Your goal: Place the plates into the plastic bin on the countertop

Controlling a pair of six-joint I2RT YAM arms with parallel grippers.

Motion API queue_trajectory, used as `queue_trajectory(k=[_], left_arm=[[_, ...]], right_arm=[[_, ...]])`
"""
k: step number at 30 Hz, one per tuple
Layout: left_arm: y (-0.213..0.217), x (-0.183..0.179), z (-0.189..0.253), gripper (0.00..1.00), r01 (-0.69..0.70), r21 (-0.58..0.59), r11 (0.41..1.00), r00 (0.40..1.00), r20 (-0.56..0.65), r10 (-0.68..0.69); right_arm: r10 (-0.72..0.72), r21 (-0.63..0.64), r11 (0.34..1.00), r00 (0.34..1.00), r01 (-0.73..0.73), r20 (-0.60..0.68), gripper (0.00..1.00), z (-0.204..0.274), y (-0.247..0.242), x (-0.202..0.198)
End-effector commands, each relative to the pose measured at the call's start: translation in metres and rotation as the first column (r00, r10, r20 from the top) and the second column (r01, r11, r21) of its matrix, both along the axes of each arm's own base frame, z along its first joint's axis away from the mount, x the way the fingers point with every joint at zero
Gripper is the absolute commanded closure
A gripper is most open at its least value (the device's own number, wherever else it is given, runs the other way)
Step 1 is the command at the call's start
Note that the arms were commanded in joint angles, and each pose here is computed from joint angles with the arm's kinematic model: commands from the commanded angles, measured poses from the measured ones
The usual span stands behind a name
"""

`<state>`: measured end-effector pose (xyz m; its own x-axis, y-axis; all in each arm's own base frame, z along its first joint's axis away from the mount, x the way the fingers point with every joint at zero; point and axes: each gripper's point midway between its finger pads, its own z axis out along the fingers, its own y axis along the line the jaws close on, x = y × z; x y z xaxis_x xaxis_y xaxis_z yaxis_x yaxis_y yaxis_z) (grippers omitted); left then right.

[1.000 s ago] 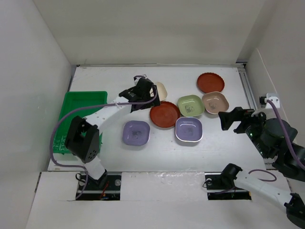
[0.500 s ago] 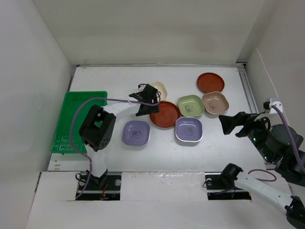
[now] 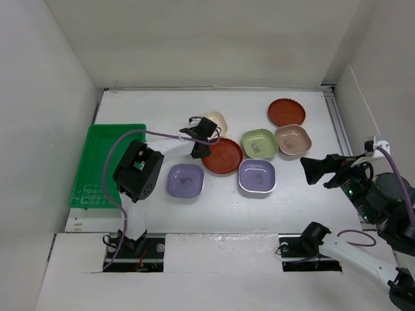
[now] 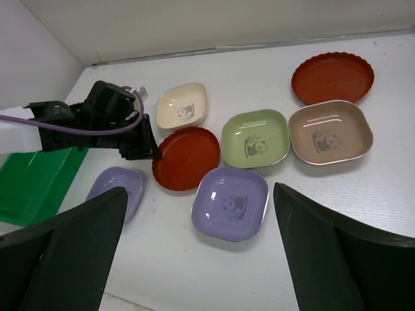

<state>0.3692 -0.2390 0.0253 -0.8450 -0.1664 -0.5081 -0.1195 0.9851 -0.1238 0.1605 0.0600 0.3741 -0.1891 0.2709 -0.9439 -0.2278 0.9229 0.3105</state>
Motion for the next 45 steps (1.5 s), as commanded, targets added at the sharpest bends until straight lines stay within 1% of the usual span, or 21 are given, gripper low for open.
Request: queue_trajectory(k=[1, 5, 9, 10, 20, 24, 27, 28, 30, 31, 32, 34, 35, 36, 38, 39, 40, 41, 42, 43, 45], left_arm=[[0.005, -0.018, -0.01, 0.9, 0.002, 0.072, 0.997, 0.999, -0.04, 0.001], [0.002, -0.014, 0.002, 1.0, 0.001, 0.065, 0.998, 1.0, -0.03, 0.001], [-0.003, -0.011, 0.025, 1.0, -0.004, 0.028, 1.0, 1.0, -0.003, 0.004], [-0.005, -0.008, 0.041, 1.0, -0.004, 0.012, 1.0, 1.0, 0.018, 0.004], [-0.016, 0.001, 0.14, 1.0, 0.04, -0.082, 0.996, 0.99, 0.141, -0.028], [-0.009, 0.002, 0.169, 1.0, 0.028, -0.064, 0.998, 0.985, 0.171, -0.017], [0.003, 0.01, 0.19, 1.0, -0.023, -0.022, 0.999, 0.974, 0.225, 0.027], [0.019, 0.015, 0.193, 1.0, -0.09, 0.006, 0.996, 0.967, 0.24, 0.086], [0.039, 0.025, 0.196, 1.0, -0.15, 0.01, 0.989, 0.959, 0.246, 0.143], [0.055, 0.028, 0.211, 1.0, -0.195, -0.015, 0.981, 0.942, 0.276, 0.192], [0.085, 0.036, 0.212, 1.0, -0.262, -0.016, 0.965, 0.926, 0.278, 0.256], [0.123, 0.039, 0.212, 1.0, -0.363, -0.036, 0.931, 0.89, 0.284, 0.358], [0.141, 0.037, 0.224, 1.0, -0.399, -0.08, 0.913, 0.863, 0.304, 0.404], [0.174, 0.039, 0.226, 1.0, -0.462, -0.104, 0.881, 0.829, 0.301, 0.471], [0.207, 0.026, 0.225, 1.0, -0.535, -0.172, 0.827, 0.771, 0.299, 0.562], [0.232, 0.021, 0.223, 1.0, -0.585, -0.193, 0.788, 0.73, 0.298, 0.615], [0.243, 0.014, 0.22, 1.0, -0.61, -0.208, 0.765, 0.708, 0.291, 0.643], [0.254, 0.002, 0.2, 1.0, -0.64, -0.194, 0.744, 0.698, 0.259, 0.668], [0.265, -0.005, 0.205, 1.0, -0.657, -0.231, 0.717, 0.663, 0.274, 0.696], [0.293, -0.012, 0.199, 1.0, -0.712, -0.229, 0.664, 0.608, 0.273, 0.746], [0.317, -0.028, 0.173, 1.0, -0.765, -0.207, 0.61, 0.564, 0.242, 0.79]], right_arm=[[0.011, 0.04, 0.999, 0.999, -0.012, 0.031, 0.0, 0.012, 0.003, 0.0], [0.011, 0.04, 0.999, 0.999, -0.012, 0.031, 0.0, 0.011, 0.005, 0.002], [0.011, 0.033, 0.999, 1.0, -0.012, 0.025, 0.0, 0.01, 0.007, 0.004], [0.011, 0.033, 0.999, 1.0, -0.012, 0.025, 0.0, 0.01, 0.007, 0.004], [0.01, 0.046, 0.999, 0.999, -0.012, 0.038, 0.0, 0.016, 0.005, 0.002], [0.02, 0.046, 0.999, 0.999, -0.021, 0.036, 0.0, 0.018, 0.007, 0.002], [0.02, 0.043, 0.999, 0.999, -0.022, 0.046, 0.0, 0.022, 0.008, 0.003], [0.031, 0.044, 0.999, 0.999, -0.033, 0.045, 0.0, 0.022, 0.01, 0.003], [0.031, 0.05, 0.998, 0.998, -0.033, 0.052, 0.0, 0.025, 0.01, 0.003], [0.041, 0.034, 0.999, 0.998, -0.043, 0.048, 0.0, 0.023, 0.013, 0.004], [0.041, 0.04, 0.998, 0.998, -0.043, 0.054, 0.0, 0.025, 0.013, 0.005], [0.061, 0.035, 0.997, 0.997, -0.063, 0.047, 0.0, 0.024, 0.018, 0.005], [0.062, 0.033, 0.997, 0.996, -0.064, 0.057, 0.0, 0.026, 0.018, 0.006], [0.081, 0.033, 0.996, 0.995, -0.083, 0.057, 0.0, 0.026, 0.022, 0.004], [0.092, 0.028, 0.995, 0.994, -0.094, 0.05, 0.0, 0.022, 0.028, 0.008], [0.102, 0.018, 0.994, 0.993, -0.104, 0.052, 0.0, 0.022, 0.029, 0.007], [0.111, 0.024, 0.993, 0.992, -0.113, 0.059, 0.0, 0.024, 0.031, 0.007], [0.111, 0.023, 0.993, 0.992, -0.113, 0.058, 0.0, 0.022, 0.033, 0.008], [0.12, 0.024, 0.992, 0.991, -0.122, 0.058, 0.0, 0.022, 0.034, 0.008], [0.122, 0.013, 0.992, 0.991, -0.123, 0.059, 0.0, 0.022, 0.036, 0.01], [0.149, 0.015, 0.989, 0.987, -0.15, 0.06, 0.0, 0.021, 0.042, 0.009]])
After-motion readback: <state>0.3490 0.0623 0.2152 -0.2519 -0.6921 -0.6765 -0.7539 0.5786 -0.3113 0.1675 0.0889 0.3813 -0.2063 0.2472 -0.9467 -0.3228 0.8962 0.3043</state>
